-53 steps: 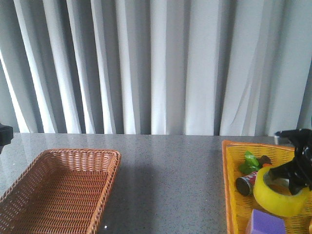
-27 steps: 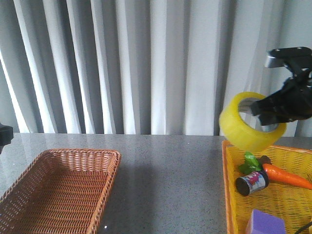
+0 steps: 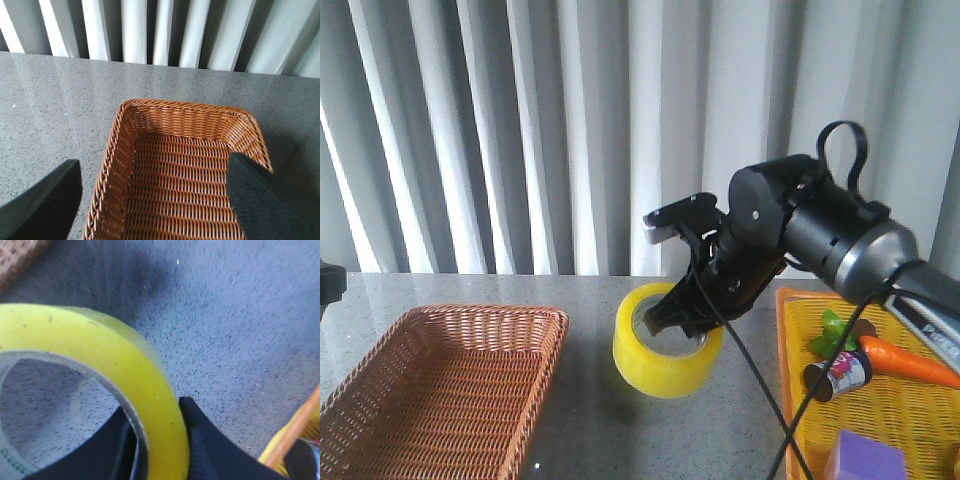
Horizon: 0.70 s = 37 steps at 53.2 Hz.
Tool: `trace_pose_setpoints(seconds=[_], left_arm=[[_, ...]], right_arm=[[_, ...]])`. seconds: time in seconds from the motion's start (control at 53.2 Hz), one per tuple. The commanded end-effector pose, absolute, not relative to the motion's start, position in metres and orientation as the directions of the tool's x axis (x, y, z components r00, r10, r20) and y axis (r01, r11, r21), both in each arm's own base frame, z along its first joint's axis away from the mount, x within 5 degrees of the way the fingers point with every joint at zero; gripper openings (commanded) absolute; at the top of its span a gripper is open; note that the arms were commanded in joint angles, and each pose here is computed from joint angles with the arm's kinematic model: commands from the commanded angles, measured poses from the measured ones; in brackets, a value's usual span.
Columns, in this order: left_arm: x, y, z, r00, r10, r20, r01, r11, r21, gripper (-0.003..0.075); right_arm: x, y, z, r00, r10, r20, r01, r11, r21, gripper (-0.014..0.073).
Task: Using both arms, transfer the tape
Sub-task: 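Lift the tape roll and carry it toward the table center, then open the right gripper and raise it away from the tape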
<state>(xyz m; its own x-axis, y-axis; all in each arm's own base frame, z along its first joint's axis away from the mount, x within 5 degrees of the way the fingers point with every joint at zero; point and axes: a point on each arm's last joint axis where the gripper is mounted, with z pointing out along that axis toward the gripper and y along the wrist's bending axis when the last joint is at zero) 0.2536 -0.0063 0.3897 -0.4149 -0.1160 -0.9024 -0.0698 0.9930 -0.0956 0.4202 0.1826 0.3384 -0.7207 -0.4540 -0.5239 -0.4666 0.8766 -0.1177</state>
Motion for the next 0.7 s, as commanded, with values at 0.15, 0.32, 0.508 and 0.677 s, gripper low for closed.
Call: trace_pose_setpoints(seconds=[0.15, 0.32, 0.508, 0.677], left_arm=[[0.25, -0.008, 0.412, -0.309, -0.125, -0.943, -0.046, 0.992, -0.116, 0.0577], [0.25, -0.008, 0.411, -0.315, -0.125, -0.941, -0.048, 0.992, -0.116, 0.0577], [0.25, -0.008, 0.41, -0.326, -0.125, -0.937, -0.051, 0.992, -0.115, 0.0577], [0.25, -0.008, 0.41, -0.326, -0.125, -0.937, -0.051, 0.992, -0.115, 0.0577]], right_arm=[[0.443, 0.186, 0.312, -0.715, -0.466, -0.521, -0.451, 0.877, -0.165, 0.0071], [0.455, 0.191, 0.278, -0.744, -0.478, -0.467, -0.461, 0.873, -0.159, 0.0074], [0.459, 0.194, 0.265, -0.754, -0.475, -0.455, -0.463, 0.875, -0.146, 0.0088], [0.459, 0.188, 0.267, -0.783, -0.43, -0.449, -0.45, 0.89, -0.068, 0.0179]])
